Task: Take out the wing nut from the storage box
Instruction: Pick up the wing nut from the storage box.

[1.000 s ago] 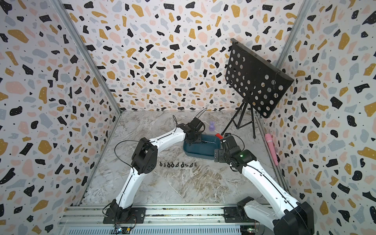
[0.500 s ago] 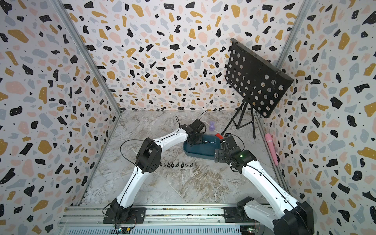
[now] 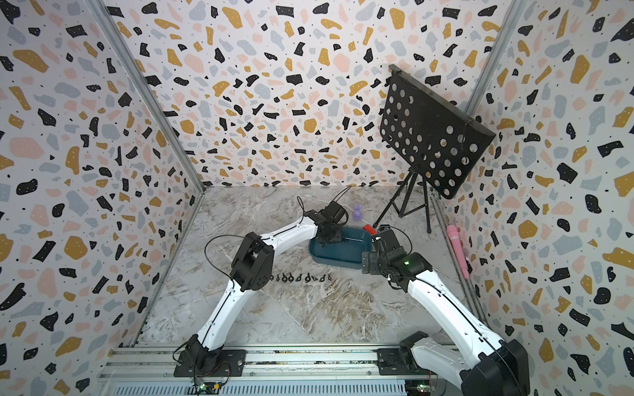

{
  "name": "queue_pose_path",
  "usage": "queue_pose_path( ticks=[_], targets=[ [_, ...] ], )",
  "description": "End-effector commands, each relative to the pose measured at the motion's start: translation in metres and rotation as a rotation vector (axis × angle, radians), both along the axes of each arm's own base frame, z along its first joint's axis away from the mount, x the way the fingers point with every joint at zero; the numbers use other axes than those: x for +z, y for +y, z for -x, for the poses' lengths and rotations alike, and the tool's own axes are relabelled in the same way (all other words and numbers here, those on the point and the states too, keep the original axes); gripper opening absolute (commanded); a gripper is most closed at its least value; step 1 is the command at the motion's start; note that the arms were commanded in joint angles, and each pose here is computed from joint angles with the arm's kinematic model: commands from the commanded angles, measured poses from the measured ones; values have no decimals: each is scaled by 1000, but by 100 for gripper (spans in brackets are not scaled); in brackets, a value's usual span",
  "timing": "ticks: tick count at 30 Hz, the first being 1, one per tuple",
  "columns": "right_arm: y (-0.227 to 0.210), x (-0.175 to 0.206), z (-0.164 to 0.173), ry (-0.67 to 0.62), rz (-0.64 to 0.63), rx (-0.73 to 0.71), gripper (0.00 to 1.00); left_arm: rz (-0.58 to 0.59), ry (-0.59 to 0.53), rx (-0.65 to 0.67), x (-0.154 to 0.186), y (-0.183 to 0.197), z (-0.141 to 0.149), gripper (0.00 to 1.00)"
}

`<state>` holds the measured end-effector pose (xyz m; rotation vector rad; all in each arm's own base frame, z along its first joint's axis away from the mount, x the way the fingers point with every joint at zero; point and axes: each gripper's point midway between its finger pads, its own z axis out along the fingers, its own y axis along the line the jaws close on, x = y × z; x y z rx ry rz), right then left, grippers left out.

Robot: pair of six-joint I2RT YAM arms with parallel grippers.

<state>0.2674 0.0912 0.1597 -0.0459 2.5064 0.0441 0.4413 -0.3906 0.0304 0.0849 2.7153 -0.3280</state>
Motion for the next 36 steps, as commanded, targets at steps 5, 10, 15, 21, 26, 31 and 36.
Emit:
queue_pose_path(
  ticks=[5, 10, 15, 21, 26, 31, 36],
  targets=[
    [-5, -2, 4, 9, 9, -11, 100, -27, -5, -16, -3, -1, 1, 13],
    [-4, -2, 4, 8, 7, -12, 100, -25, -5, -22, 3, 1, 4, 0],
    [-4, -1, 4, 3, 3, -13, 100, -30, -24, -35, 23, 7, 12, 0],
    [-3, 1, 3, -2, -4, -12, 100, -12, -29, -74, 50, 14, 30, 0],
    [-4, 2, 3, -8, -6, -18, 100, 16, -51, -142, 78, 15, 50, 0],
    [-5, 6, 3, -23, -12, -25, 100, 80, -62, -235, 101, 16, 76, 0],
    [-7, 8, 7, -30, -20, -35, 100, 178, -68, -372, 119, 13, 114, 0]
  ],
)
